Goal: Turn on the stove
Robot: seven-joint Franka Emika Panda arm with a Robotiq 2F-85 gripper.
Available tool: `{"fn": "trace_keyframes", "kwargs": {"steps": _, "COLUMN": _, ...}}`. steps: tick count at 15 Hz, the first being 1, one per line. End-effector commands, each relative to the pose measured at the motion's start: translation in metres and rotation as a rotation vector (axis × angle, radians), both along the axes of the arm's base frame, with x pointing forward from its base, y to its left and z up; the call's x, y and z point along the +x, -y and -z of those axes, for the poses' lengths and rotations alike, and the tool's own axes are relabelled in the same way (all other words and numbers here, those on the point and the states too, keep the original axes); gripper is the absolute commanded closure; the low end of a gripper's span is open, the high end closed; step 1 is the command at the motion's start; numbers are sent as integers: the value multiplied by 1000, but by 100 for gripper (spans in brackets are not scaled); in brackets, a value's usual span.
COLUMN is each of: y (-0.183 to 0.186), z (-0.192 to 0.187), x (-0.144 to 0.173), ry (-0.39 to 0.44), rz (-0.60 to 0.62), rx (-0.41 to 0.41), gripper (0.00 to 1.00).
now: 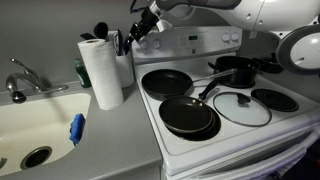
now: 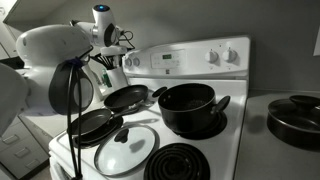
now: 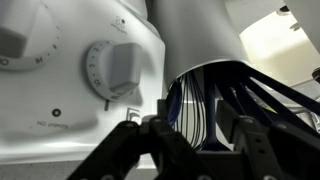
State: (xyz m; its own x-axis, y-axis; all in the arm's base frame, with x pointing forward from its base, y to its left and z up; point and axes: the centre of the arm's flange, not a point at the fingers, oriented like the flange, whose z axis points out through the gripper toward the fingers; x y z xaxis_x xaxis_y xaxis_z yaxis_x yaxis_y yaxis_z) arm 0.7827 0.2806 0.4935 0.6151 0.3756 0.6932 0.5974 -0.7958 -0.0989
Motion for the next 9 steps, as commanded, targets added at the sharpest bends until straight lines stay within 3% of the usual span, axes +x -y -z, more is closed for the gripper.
{"fn": "trace_keyframes", "kwargs": {"steps": 1, "y": -8, "z": -19, "x": 37, "ry": 15, "rz": 14, "rx": -24, "gripper": 76}}
{"fn": "trace_keyframes", "kwargs": {"steps": 4, "y": -3, "z": -19, "x": 43, "ry": 33, "rz": 22, "rx": -39, "gripper": 97}}
{"fn": "trace_keyframes", "kwargs": {"steps": 5, "y": -1, "z": -20, "x": 46, "ry": 43, "rz": 25, "rx": -48, "gripper": 100}}
{"fn": "trace_keyframes", "kwargs": {"steps": 9, "y": 4, "z": -23, "x": 51, "ry": 73, "rz": 43, "rx": -80, "gripper": 100}}
